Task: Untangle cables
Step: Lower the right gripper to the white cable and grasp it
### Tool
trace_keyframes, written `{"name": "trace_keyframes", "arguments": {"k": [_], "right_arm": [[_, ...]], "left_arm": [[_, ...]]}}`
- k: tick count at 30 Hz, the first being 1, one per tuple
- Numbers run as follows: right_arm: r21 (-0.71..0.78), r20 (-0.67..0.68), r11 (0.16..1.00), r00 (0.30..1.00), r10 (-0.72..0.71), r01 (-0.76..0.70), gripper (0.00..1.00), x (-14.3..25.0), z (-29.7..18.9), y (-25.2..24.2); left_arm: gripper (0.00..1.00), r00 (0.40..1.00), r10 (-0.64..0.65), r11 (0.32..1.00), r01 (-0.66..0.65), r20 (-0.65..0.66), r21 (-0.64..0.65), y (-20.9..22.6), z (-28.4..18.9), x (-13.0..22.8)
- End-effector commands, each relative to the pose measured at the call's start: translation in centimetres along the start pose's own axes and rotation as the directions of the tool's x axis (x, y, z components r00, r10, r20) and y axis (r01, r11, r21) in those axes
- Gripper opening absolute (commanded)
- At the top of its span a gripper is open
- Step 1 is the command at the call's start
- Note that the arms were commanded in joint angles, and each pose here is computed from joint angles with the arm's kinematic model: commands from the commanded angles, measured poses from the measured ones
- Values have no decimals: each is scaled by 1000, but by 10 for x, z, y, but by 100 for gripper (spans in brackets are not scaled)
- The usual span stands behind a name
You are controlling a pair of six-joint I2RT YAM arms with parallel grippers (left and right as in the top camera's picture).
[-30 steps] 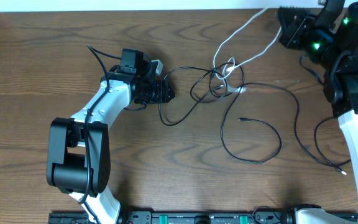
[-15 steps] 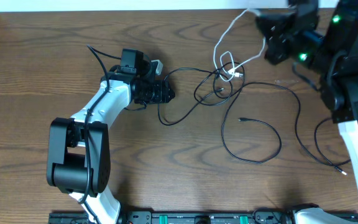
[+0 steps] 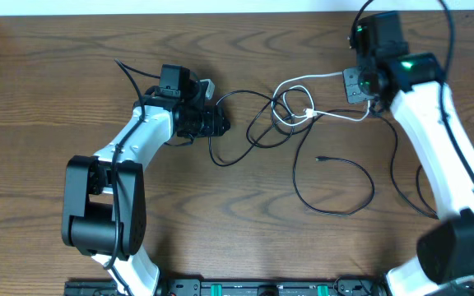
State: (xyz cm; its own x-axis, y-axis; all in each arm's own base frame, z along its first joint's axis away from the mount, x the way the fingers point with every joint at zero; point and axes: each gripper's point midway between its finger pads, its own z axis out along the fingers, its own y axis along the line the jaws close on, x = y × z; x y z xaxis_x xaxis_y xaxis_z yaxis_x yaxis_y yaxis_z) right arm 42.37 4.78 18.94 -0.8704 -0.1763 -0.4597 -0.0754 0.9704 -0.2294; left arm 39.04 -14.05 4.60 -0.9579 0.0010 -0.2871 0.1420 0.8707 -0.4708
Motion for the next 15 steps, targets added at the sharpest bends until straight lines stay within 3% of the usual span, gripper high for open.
{"name": "trace_keyframes", "arguments": {"k": [1, 4, 7, 11, 12, 15], "right_arm": [[281, -53, 960, 998, 13, 2, 1, 9, 17, -41], [516, -41, 856, 999, 6, 17, 1, 4, 6, -79], [777, 36, 628, 999, 6, -32, 1, -9, -37, -123], [943, 136, 304, 991, 11, -132, 1, -20, -99, -154], [955, 139, 262, 990, 11, -138, 1, -22, -107, -156], [955, 131, 269, 991, 10, -128, 1, -28, -107, -156]], "left_arm": [[62, 1000, 6, 1000, -6, -17, -14, 6, 5, 5], [62, 1000, 6, 1000, -6, -17, -14, 6, 5, 5], [62, 1000, 6, 1000, -6, -16, -14, 6, 5, 5], [62, 1000, 6, 1000, -7, -16, -14, 6, 5, 5], [62, 1000, 6, 1000, -6, -16, -14, 6, 5, 5], [62, 1000, 6, 1000, -6, -16, -14, 6, 5, 5]]}}
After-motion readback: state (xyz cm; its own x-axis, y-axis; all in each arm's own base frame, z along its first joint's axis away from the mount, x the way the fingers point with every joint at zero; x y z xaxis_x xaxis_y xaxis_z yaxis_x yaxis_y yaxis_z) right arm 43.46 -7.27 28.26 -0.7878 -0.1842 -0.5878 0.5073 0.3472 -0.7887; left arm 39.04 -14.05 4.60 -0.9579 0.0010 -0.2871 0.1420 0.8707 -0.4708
